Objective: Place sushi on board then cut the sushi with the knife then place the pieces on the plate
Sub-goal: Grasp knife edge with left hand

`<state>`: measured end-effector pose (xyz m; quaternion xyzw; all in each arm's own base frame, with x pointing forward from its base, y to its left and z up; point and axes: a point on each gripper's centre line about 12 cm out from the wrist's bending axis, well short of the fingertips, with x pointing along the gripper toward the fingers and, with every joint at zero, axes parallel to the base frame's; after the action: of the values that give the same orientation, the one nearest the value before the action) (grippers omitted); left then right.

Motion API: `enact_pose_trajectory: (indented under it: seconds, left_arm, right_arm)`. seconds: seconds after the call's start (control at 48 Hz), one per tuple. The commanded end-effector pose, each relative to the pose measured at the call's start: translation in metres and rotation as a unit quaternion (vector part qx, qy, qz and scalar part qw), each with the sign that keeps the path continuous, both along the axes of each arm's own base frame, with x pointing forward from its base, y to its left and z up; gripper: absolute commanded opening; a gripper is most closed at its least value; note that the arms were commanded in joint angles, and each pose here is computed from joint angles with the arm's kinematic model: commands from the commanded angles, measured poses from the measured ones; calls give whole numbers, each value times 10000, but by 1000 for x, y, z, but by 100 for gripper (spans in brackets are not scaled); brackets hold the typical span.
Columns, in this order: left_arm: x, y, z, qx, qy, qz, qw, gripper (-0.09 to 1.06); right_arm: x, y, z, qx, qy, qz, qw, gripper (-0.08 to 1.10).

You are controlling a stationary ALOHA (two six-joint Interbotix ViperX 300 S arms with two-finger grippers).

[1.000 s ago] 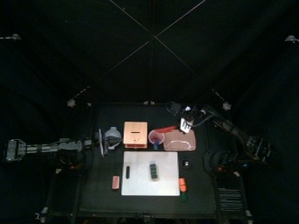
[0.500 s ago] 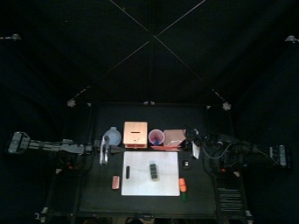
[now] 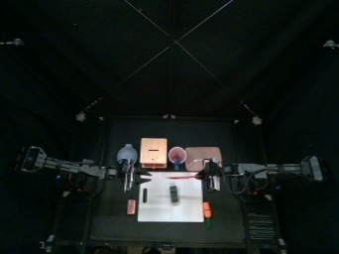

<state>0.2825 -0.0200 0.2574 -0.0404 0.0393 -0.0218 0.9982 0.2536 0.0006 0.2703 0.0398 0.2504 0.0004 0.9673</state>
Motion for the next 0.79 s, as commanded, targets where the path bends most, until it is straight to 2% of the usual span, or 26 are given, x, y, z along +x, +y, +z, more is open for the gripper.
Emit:
enact_pose_trajectory:
  seconds: [0.021, 0.104, 0.292, 0.375, 0.458, 0.625, 0.792]
  left_arm:
    - [8, -2, 9, -22, -20, -5, 10000, 80]
    - [12, -2, 7, 37, 107, -21, 9999, 84]
    - [27, -4, 5, 138, 486, -56, 9987, 84]
    - [35, -5, 2, 188, 728, -78, 9971, 84]
    - [44, -6, -5, 205, 1041, -88, 9943, 84]
    - [57, -3, -17, 153, 1462, -34, 9891, 84]
    - [67, 1, -28, -16, 1774, 72, 9841, 84]
  right_arm:
    - [7, 2, -1, 11, -174, 2, 9998, 38]
    - [10, 1, -8, -7, -112, -12, 9999, 38]
    - [18, 1, -17, -1, 42, -12, 10000, 38]
    - [21, 1, -18, -10, 42, -14, 10000, 38]
    - [24, 1, -18, 4, 50, -13, 10000, 38]
    - [30, 3, -19, 4, 104, 17, 9999, 38]
    - [36, 6, -21, 24, 165, 63, 9998, 38]
